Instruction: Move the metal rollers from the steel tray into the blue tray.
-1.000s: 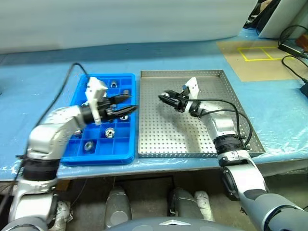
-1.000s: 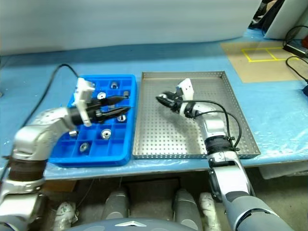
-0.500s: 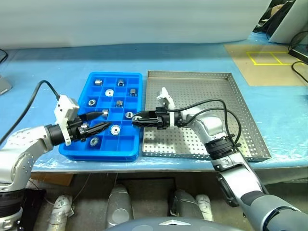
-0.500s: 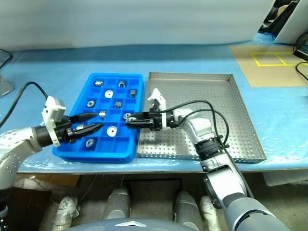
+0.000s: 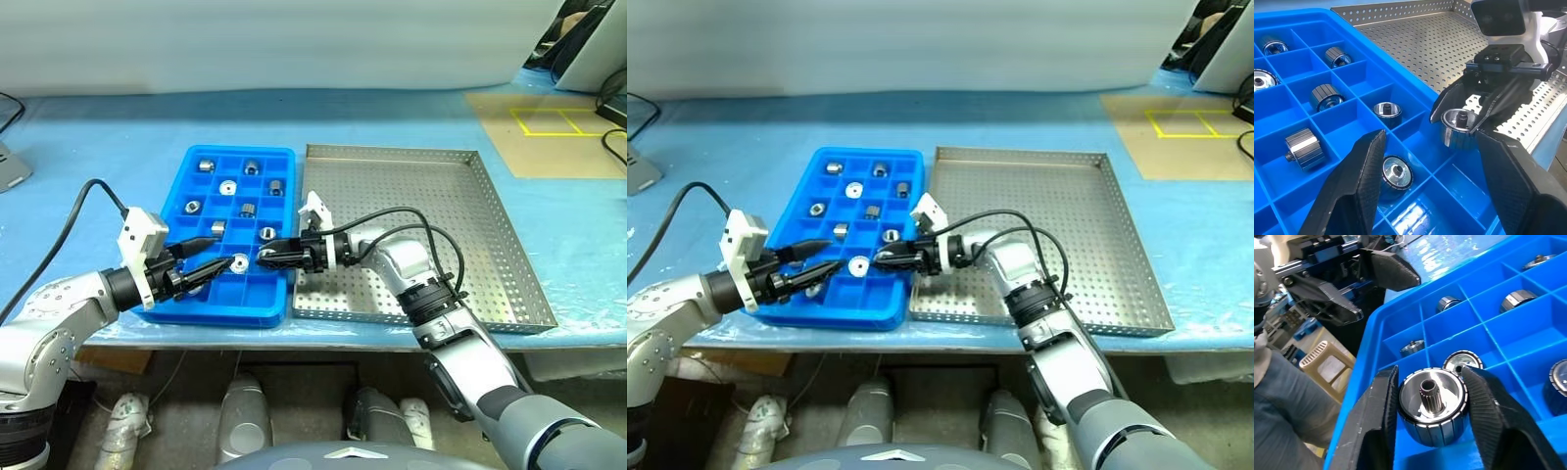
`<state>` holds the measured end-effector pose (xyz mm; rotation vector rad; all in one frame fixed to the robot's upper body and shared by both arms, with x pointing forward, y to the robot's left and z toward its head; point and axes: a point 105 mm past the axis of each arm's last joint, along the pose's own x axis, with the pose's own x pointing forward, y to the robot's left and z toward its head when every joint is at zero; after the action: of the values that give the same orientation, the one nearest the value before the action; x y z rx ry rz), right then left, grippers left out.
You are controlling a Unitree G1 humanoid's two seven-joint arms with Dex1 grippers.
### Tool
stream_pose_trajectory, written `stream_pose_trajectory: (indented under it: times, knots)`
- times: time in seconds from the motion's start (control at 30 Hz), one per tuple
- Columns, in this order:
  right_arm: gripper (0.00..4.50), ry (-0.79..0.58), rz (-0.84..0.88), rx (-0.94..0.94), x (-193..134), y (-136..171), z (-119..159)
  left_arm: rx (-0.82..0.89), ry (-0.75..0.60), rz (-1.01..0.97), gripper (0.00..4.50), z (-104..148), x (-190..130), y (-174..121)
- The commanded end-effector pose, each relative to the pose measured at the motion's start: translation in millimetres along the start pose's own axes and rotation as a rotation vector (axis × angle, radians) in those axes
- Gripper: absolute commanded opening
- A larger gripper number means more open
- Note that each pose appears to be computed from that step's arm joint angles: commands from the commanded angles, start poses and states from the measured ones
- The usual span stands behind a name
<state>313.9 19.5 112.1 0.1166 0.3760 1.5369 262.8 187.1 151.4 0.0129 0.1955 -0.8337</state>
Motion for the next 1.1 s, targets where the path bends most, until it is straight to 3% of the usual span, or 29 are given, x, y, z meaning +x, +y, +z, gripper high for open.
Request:
stream_pose_trajectory:
  times: [0.03, 0.13, 0.17, 0.27, 0.47, 0.7, 0.83, 1.1]
  knots:
    - [3.26, -0.001, 0.043, 0.012, -1, 5, -3, 0.033, -0.03, -0.004, 3.08, 11, 2, 1]
    - [4.3, -0.018, 0.065, 0.031, -4, 7, -1, 0.037, -0.035, -0.008, 3.08, 13, 4, 3]
    - [4.46, -0.016, 0.073, 0.039, -6, 8, -1, 0.038, -0.036, -0.009, 3.08, 14, 4, 3]
    - [4.46, -0.011, 0.074, 0.045, -9, 8, -3, 0.041, -0.037, -0.015, 3.08, 15, 7, 5]
    - [4.46, -0.027, -0.113, -0.045, -16, -19, 7, 0.042, -0.05, -0.007, 3.08, 18, 10, 10]
    - [4.46, -0.116, -0.15, -0.13, -43, -21, 45, 0.059, -0.072, -0.017, 3.08, 26, 15, 11]
    - [4.46, -0.147, -0.396, -0.255, -86, -43, 53, 0.07, -0.118, -0.003, 3.08, 27, 40, 13]
    - [4.46, -0.302, -0.871, -0.216, -141, -72, 33, 0.02, -0.163, 0.058, 3.08, 14, 94, 21]
